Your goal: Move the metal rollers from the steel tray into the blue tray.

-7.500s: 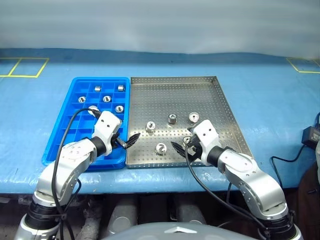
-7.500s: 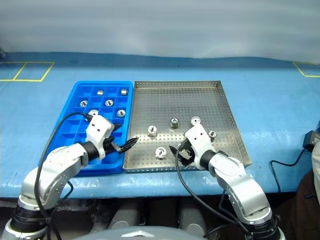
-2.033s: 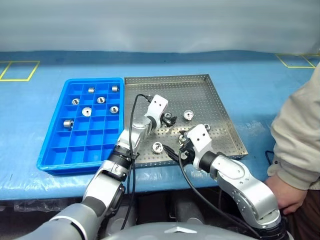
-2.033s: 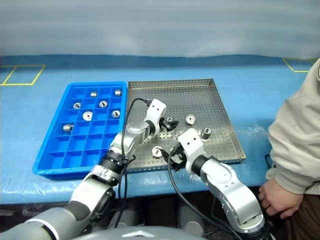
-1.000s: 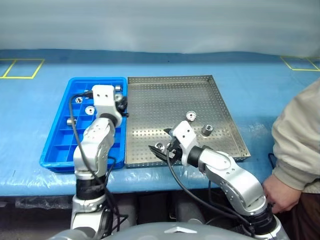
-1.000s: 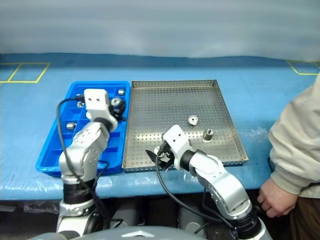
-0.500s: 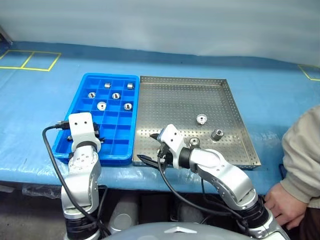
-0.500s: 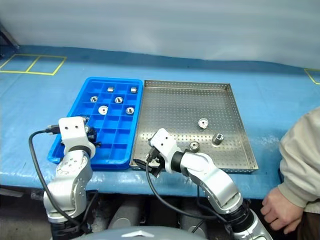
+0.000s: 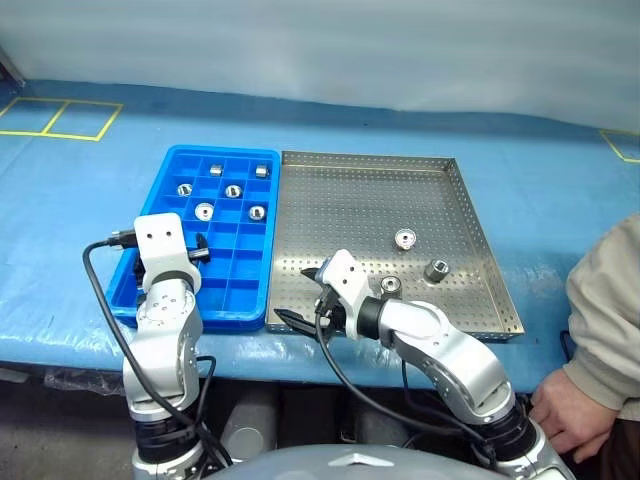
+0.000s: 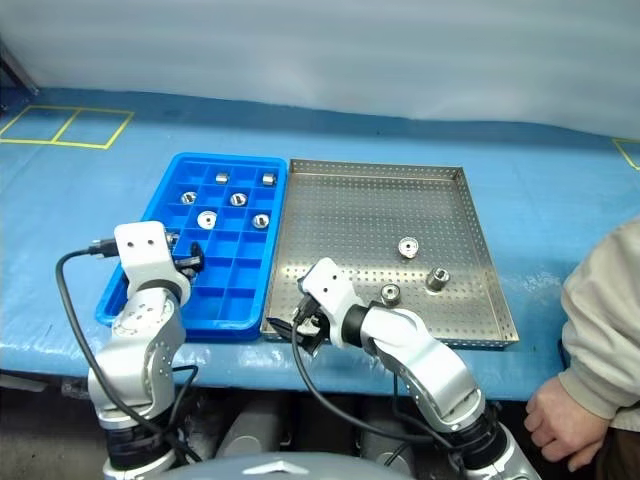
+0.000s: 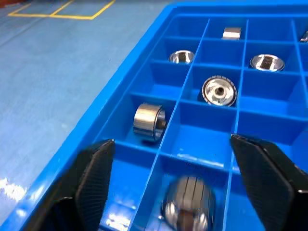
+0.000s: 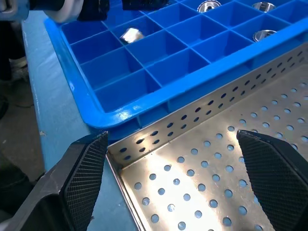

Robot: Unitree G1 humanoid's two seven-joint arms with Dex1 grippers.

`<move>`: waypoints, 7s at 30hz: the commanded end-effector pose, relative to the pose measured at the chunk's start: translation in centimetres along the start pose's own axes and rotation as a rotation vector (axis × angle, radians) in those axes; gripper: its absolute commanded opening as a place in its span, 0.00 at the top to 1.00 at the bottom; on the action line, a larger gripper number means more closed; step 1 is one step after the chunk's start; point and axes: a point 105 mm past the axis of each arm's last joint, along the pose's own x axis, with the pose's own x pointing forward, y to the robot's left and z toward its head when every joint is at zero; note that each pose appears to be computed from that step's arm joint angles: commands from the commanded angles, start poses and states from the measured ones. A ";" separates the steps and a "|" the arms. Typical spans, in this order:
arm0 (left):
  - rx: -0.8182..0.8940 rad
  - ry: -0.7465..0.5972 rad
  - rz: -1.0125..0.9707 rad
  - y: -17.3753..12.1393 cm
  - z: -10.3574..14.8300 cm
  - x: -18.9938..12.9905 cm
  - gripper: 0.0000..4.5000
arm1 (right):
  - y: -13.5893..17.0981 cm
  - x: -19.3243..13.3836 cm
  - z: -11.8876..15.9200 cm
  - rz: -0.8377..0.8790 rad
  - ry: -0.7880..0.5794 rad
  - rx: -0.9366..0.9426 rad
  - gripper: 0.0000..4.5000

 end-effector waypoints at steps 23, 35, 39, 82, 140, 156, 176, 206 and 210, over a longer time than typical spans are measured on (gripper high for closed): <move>0.716 0.202 -1.379 -14.7 -4.7 -4.0 0.00 | -1.9 -5.0 -2.2 -0.332 0.015 0.102 0.00; 0.876 0.170 -1.443 -15.9 -5.9 -4.9 0.09 | -1.7 -4.3 -1.6 -0.334 -0.016 0.110 0.00; 0.918 0.177 -1.447 -15.1 -6.0 -5.2 0.36 | -1.8 -4.1 -1.4 -0.325 -0.024 0.106 0.00; -0.009 -0.058 0.235 4.4 -0.9 -3.5 0.62 | 1.5 2.5 2.4 0.147 -0.073 -0.070 0.00; -0.024 -0.231 -1.076 -16.2 -0.2 -10.2 0.01 | -18.8 -1.6 -1.1 -1.027 -0.033 0.351 0.00; 0.032 -0.254 -1.031 -15.4 -0.5 -9.8 0.00 | -16.0 -1.0 -2.3 -0.982 0.054 0.377 0.49; -0.035 -0.378 -0.514 -8.9 2.1 -5.7 0.00 | -10.9 5.5 7.6 -0.534 -0.095 0.019 0.58; -0.045 -0.353 -0.164 -1.7 0.6 -7.2 0.00 | -7.8 12.1 6.1 -0.269 -0.021 0.016 0.51; -0.048 -0.346 -0.193 -2.2 0.6 -7.2 0.00 | -7.8 11.7 5.6 -0.265 -0.015 0.021 0.23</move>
